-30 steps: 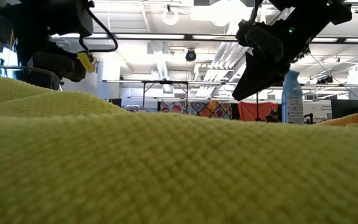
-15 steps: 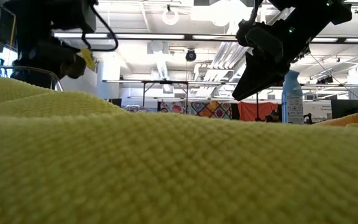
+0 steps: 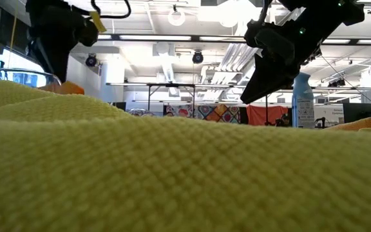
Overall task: Sort microfiber towel by color & place in baskets
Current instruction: Put the orange microfiber towel into the bottom transparent bin, then put the yellow microfiber towel into the top transparent bin
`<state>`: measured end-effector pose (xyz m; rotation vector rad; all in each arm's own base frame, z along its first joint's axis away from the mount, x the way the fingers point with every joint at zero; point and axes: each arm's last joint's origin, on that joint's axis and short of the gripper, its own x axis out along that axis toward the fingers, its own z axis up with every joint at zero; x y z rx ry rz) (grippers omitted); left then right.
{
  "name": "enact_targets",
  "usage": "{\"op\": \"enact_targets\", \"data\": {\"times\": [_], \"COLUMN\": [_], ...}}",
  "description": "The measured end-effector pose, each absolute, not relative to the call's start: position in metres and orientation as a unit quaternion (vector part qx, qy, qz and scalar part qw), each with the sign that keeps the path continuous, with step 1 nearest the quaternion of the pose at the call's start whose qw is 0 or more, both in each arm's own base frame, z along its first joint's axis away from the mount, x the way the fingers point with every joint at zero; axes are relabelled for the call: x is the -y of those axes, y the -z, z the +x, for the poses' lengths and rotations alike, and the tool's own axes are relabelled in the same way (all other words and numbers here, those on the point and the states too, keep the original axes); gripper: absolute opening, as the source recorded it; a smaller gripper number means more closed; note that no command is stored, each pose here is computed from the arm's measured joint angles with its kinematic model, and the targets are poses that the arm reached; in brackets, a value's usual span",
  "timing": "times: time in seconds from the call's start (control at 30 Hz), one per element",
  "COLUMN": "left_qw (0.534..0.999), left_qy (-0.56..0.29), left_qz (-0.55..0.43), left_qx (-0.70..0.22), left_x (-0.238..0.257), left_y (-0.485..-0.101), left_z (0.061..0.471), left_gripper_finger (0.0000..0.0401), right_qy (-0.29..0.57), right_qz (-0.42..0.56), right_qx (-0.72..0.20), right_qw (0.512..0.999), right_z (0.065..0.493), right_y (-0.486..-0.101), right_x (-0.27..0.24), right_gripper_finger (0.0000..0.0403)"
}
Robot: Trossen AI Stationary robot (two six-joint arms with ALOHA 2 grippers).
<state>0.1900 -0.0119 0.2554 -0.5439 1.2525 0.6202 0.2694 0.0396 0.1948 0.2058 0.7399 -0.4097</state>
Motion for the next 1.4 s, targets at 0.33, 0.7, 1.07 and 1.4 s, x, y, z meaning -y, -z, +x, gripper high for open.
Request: {"op": "enact_targets", "data": {"times": [0.33, 0.7, 1.07, 1.4], "left_qw": [0.681, 0.828, 0.905, 0.878], "left_qy": [-0.257, -0.226, -0.094, -0.066], "left_qz": [-0.233, -0.125, 0.007, 0.081], "left_qx": [-0.645, -0.498, -0.414, -0.467], "left_x": [0.021, 0.036, 0.082, 0.105], "left_y": [-0.25, -0.269, -0.27, -0.229], "left_z": [0.172, 0.18, 0.206, 0.2], "left_gripper_finger": [0.0126, 0.0126, 0.0126, 0.0126], "right_qy": [0.205, 0.241, 0.243, 0.177], "right_qz": [0.1, 0.093, 0.099, 0.082], "right_qx": [-0.352, -0.336, -0.314, -0.274], "right_qw": [0.908, 0.906, 0.912, 0.942], "right_z": [0.27, 0.27, 0.273, 0.285], "right_y": [-0.195, -0.196, -0.199, -0.214], "right_x": [-0.039, -0.037, -0.037, -0.045], "right_gripper_finger": [0.0089, 0.0089, 0.0089, 0.0118]}}
